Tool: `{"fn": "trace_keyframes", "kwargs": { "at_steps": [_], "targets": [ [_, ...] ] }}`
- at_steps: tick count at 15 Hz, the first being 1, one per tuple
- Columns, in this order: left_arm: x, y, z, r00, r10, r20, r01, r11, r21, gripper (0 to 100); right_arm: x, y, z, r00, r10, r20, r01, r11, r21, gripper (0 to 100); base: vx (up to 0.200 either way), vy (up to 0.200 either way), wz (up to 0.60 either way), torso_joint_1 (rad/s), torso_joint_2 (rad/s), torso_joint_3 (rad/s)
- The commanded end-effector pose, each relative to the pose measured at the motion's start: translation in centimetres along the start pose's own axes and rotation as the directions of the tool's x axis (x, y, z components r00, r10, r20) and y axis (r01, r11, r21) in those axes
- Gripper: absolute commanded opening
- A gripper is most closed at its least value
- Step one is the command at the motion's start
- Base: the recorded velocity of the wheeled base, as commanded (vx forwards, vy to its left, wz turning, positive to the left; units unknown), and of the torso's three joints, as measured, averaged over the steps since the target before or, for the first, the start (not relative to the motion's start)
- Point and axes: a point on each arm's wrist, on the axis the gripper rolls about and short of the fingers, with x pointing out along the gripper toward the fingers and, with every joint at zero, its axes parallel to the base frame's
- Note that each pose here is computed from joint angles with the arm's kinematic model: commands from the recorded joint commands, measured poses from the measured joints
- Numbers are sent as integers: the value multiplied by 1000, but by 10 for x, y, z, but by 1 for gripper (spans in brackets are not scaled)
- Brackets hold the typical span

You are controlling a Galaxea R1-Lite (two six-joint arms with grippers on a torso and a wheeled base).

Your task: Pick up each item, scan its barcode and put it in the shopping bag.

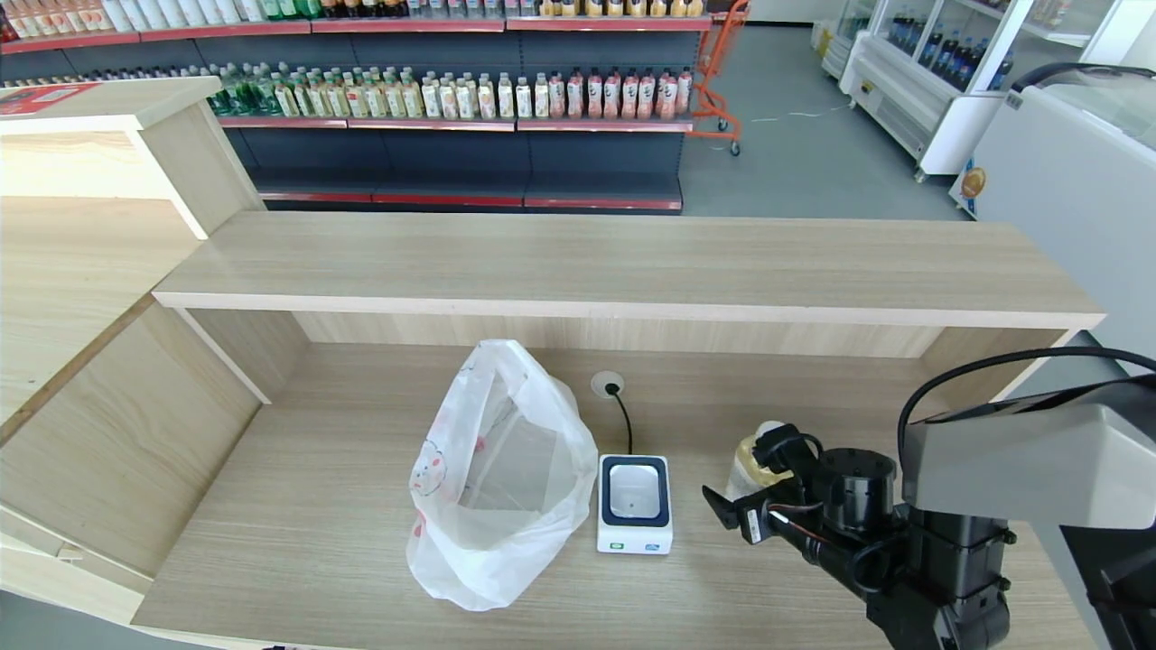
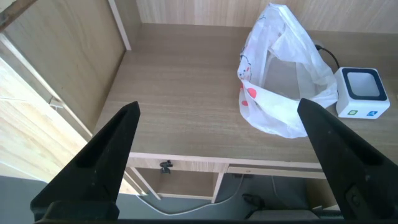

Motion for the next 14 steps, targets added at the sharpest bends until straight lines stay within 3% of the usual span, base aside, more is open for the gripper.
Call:
{"fn": "trace_keyframes", "kwargs": {
  "at_steps": [1,4,5,14],
  "targets": [
    [0,0,0,1000,0,1,0,1000,0,100,7,0,1,1000,-2,19,2,1000,-2,100,0,0,0,0,0,0],
    [0,0,0,1000,0,1,0,1000,0,100,14,0,6,998,30,54,-30,1000,-3,100,0,0,0,0,0,0],
    [0,0,0,1000,0,1,0,1000,0,100,13,0,7,998,37,58,-37,999,-5,0,0,0,0,0,0,0],
    [0,0,0,1000,0,1,0,1000,0,100,8,2,4,999,38,37,-37,999,-32,0,0,0,0,0,0,0]
  ]
}}
